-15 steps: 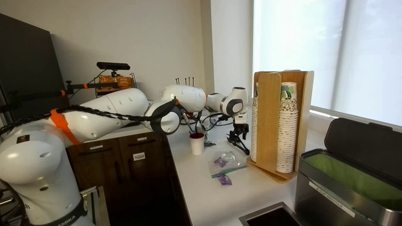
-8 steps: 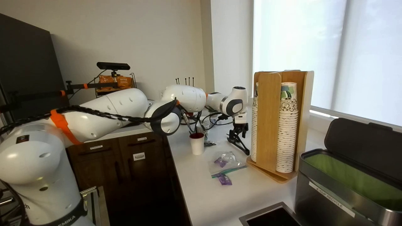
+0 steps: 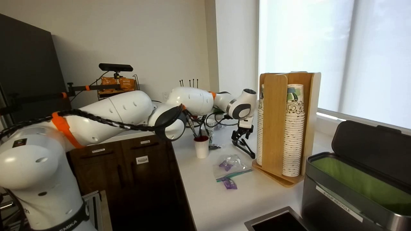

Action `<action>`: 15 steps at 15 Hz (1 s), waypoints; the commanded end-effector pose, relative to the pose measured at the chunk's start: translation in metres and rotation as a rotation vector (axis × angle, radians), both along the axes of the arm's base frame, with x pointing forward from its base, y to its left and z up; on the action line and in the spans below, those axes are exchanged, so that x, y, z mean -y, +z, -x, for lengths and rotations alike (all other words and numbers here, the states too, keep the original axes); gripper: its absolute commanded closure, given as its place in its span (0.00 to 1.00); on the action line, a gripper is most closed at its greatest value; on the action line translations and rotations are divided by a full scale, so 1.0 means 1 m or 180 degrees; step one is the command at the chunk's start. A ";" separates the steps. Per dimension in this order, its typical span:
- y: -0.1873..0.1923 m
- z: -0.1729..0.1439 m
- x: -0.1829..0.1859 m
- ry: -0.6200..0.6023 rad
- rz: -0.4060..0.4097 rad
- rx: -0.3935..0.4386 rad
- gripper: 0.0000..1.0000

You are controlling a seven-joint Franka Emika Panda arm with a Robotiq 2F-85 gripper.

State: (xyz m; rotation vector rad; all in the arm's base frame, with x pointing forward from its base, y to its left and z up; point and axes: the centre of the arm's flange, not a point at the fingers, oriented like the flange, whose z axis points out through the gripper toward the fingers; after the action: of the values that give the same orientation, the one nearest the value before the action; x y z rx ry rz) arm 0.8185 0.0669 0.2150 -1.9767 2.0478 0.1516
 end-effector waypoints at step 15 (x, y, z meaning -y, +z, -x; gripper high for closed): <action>-0.027 -0.017 0.008 -0.0312 0.0503 -0.0282 0.00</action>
State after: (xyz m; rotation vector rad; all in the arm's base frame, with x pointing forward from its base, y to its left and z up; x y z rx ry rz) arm 0.8152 0.0514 0.1970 -1.9650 2.2136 0.0684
